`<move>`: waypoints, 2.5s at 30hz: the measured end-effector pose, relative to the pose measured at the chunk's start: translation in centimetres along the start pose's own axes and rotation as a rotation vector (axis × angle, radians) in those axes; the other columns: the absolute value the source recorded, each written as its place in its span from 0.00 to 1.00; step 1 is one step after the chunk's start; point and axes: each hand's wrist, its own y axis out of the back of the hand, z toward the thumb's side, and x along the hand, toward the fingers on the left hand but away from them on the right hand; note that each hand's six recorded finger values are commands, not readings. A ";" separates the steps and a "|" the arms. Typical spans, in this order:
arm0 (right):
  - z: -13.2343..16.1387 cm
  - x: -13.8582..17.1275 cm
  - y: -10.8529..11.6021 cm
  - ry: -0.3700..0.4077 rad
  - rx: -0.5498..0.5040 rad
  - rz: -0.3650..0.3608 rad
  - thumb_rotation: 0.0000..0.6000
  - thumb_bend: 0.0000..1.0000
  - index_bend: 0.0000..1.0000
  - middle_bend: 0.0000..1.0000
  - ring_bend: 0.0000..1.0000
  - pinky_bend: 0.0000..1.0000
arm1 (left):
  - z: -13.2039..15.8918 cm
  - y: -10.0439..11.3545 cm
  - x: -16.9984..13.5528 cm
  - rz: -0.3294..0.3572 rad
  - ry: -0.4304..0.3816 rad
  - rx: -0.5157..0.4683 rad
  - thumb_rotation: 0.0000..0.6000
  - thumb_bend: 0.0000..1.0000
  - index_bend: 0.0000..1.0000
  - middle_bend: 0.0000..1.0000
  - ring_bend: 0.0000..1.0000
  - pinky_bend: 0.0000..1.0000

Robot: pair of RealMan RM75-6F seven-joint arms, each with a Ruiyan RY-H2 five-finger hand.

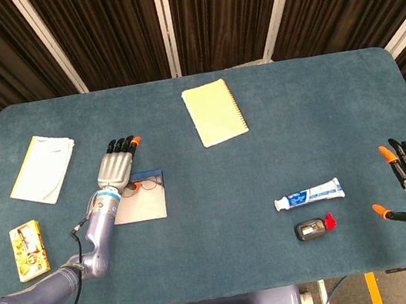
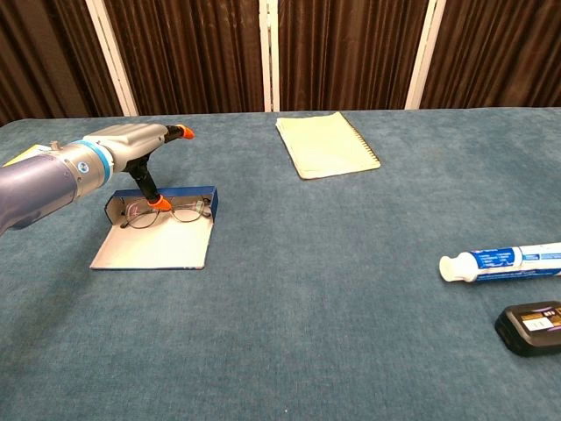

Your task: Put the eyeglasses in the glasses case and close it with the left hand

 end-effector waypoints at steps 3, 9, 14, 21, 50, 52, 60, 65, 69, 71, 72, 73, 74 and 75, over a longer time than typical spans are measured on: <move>0.0 0.0 0.0 0.001 -0.001 0.000 1.00 0.00 0.00 0.00 0.00 0.00 | -0.1 0.1 -0.4 0.002 -0.009 -0.009 1.00 0.13 0.00 0.00 0.00 0.00; 0.1 0.1 0.0 0.004 0.002 0.000 1.00 0.00 0.00 0.00 0.00 0.00 | -0.8 -0.1 -1.7 -0.024 -0.022 -0.002 1.00 0.13 0.00 0.00 0.00 0.00; 0.2 0.1 0.0 0.005 0.003 -0.002 1.00 0.00 0.00 0.00 0.00 0.00 | -2.4 -1.0 -2.8 -0.070 -0.003 0.017 1.00 0.13 0.00 0.00 0.00 0.00; 0.2 0.2 0.1 0.004 0.006 -0.006 1.00 0.00 0.00 0.00 0.00 0.00 | -2.9 -1.5 -2.6 -0.080 0.012 0.010 1.00 0.13 0.00 0.00 0.00 0.00; 0.3 0.1 -0.3 0.006 0.007 0.009 1.00 0.00 0.00 0.00 0.00 0.00 | -4.2 0.1 -3.8 -0.018 -0.023 -0.045 1.00 0.14 0.00 0.00 0.00 0.00; 0.3 0.1 -0.4 0.007 0.008 0.012 1.00 0.00 0.00 0.00 0.00 0.00 | -4.2 0.2 -4.9 -0.021 -0.047 -0.041 1.00 0.14 0.00 0.00 0.00 0.00; 0.4 0.2 -0.4 0.008 0.006 0.013 1.00 0.00 0.00 0.00 0.00 0.00 | -3.4 -2.1 -9.6 -0.076 -0.159 0.000 1.00 0.29 0.22 0.00 0.00 0.00; 0.3 0.2 -0.3 0.008 0.003 0.012 1.00 0.00 0.00 0.00 0.00 0.00 | -2.3 -3.2 -10.5 -0.078 -0.195 0.013 1.00 0.29 0.26 0.00 0.00 0.00; 0.1 0.2 -0.2 0.005 -0.002 0.010 1.00 0.00 0.00 0.00 0.00 0.00 | -1.5 -3.9 -10.6 -0.070 -0.214 0.021 1.00 0.29 0.27 0.00 0.00 0.00; 0.0 0.2 -0.2 0.004 -0.004 0.009 1.00 0.00 0.00 0.00 0.00 0.00 | -1.1 -4.2 -10.7 -0.069 -0.227 0.018 1.00 0.29 0.27 0.00 0.00 0.00; 0.0 0.2 -0.1 0.003 -0.005 0.009 1.00 0.00 0.00 0.00 0.00 0.00 | -0.8 -4.4 -10.8 -0.069 -0.235 0.013 1.00 0.29 0.27 0.00 0.00 0.00; 0.0 0.2 -0.1 0.003 -0.006 0.009 1.00 0.00 0.00 0.00 0.00 0.00 | -0.6 -4.5 -10.9 -0.070 -0.240 0.010 1.00 0.29 0.27 0.00 0.00 0.00; -0.1 0.2 -0.1 0.003 -0.006 0.008 1.00 0.00 0.00 0.00 0.00 0.00 | -0.5 -4.6 -10.9 -0.070 -0.245 0.007 1.00 0.29 0.27 0.00 0.00 0.00; -0.1 0.2 -0.1 0.002 -0.006 0.008 1.00 0.00 0.00 0.00 0.00 0.00 | -0.4 -4.7 -11.0 -0.071 -0.248 0.005 1.00 0.29 0.27 0.00 0.00 0.00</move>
